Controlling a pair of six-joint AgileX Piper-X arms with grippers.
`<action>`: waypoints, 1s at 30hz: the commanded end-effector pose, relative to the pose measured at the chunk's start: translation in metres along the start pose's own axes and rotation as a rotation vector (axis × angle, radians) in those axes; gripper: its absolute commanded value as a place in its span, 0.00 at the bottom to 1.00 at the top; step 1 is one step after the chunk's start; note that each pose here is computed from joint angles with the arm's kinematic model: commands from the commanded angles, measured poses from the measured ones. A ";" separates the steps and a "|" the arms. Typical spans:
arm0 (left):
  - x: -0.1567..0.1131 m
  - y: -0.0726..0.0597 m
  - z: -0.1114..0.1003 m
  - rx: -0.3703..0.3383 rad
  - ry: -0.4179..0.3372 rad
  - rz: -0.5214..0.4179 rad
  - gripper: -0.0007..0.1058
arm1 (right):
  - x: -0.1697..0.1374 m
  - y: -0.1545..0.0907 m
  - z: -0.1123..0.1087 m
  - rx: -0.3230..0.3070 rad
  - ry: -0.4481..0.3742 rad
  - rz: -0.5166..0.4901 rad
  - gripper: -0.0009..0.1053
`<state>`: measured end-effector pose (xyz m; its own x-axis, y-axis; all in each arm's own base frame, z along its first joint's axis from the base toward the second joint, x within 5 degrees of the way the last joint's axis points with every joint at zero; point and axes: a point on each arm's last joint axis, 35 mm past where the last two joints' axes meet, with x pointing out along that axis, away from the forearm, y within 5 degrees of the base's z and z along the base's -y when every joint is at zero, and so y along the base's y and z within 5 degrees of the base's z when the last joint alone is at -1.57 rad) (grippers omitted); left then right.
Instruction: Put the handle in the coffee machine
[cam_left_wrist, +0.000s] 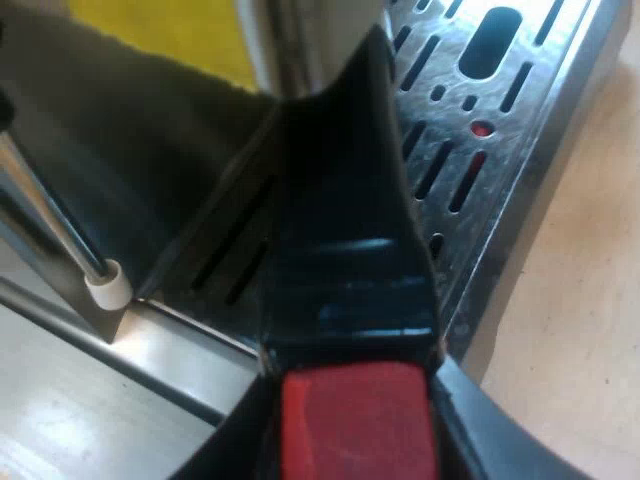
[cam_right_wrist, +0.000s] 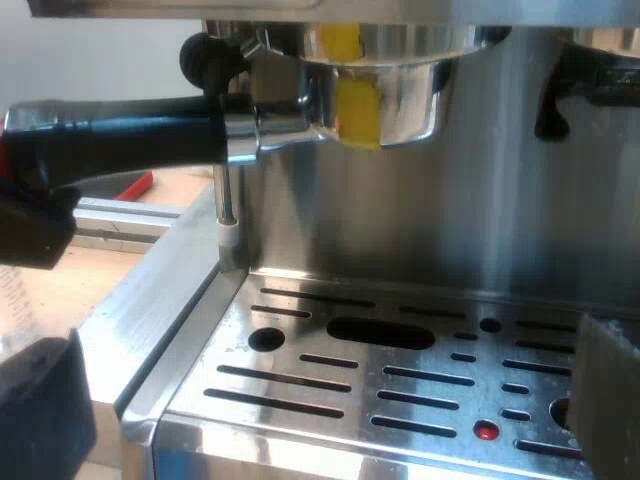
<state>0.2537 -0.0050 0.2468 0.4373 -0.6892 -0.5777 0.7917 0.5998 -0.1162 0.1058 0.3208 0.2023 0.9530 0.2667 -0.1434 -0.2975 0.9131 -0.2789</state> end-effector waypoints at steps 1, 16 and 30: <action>-0.007 -0.001 0.015 0.082 -0.099 -0.023 0.01 | 0.001 -0.001 0.001 -0.013 0.001 -0.014 0.95; -0.008 0.004 0.022 0.085 -0.147 0.011 0.01 | 0.001 0.000 0.001 -0.013 0.001 -0.001 0.95; -0.008 -0.003 0.017 -0.024 -0.121 -0.070 0.01 | 0.002 0.000 -0.001 -0.023 0.009 0.018 0.95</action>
<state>0.2558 -0.0054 0.2499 0.4426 -0.7102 -0.5474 0.7664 0.6166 -0.1803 0.1061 0.3207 0.2005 0.9474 0.2790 -0.1570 -0.3143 0.9036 -0.2911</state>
